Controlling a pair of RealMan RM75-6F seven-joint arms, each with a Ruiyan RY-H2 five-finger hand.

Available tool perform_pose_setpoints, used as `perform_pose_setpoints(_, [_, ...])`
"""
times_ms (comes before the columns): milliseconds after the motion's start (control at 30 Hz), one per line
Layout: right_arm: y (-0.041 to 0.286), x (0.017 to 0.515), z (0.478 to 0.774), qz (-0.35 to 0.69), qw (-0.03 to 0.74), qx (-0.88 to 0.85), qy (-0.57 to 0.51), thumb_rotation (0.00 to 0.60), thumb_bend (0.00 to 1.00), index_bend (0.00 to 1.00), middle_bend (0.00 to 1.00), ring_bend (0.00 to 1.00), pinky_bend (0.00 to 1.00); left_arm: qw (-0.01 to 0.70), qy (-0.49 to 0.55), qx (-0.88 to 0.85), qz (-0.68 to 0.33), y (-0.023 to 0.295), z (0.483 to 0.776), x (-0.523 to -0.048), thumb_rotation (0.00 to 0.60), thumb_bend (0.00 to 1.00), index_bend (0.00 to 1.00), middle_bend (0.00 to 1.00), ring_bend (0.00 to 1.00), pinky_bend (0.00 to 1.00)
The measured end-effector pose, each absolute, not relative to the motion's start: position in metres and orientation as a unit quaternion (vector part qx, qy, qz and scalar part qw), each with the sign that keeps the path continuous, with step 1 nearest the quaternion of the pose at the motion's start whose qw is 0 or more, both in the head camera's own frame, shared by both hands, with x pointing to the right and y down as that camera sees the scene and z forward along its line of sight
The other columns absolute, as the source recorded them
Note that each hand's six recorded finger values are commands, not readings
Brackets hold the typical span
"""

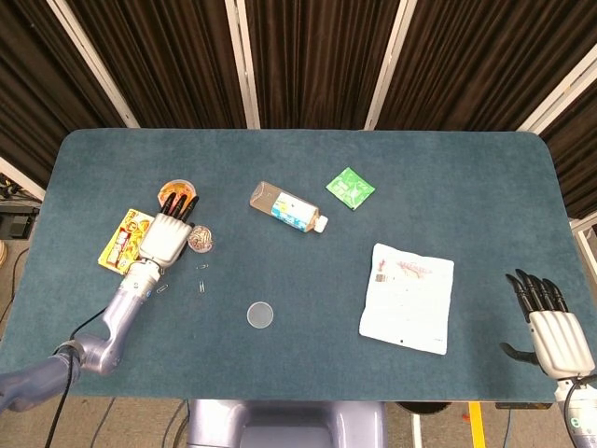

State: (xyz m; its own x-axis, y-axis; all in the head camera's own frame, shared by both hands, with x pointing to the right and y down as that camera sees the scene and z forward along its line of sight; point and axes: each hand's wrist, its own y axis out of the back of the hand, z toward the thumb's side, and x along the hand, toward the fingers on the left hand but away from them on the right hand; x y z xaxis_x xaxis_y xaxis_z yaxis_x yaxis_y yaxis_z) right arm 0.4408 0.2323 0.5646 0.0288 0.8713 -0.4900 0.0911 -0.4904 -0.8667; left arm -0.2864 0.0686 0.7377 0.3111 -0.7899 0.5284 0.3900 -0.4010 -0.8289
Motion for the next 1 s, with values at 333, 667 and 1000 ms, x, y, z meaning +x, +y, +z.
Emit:
perform_pose_setpoints(333, [0.23,0.444,0.566,0.588,0.33,-0.633,-0.381,0.6,0.0,0.0,0.0,0.0,0.0,0.515,0.163,-0.621,-0.569,0.059,0.752,-0.273,0.6,0.37,0.51,0.0,0.0,0.0])
perform_pose_setpoints(667, [0.231,0.44,0.568,0.589,0.332,-0.634,-0.375,0.6,0.0,0.0,0.0,0.0,0.0,0.515,0.177,-0.619,-0.565,0.054,0.747,-0.278,0.6,0.28,0.35,0.0,0.0,0.0])
perform_pose_setpoints(1000, [0.233,0.436,0.565,0.581,0.335,-0.641,-0.373,0.6,0.0,0.0,0.0,0.0,0.0,0.526,0.237,-0.627,-0.523,0.059,0.7,-0.288,0.6,0.25,0.28,0.0,0.0,0.0])
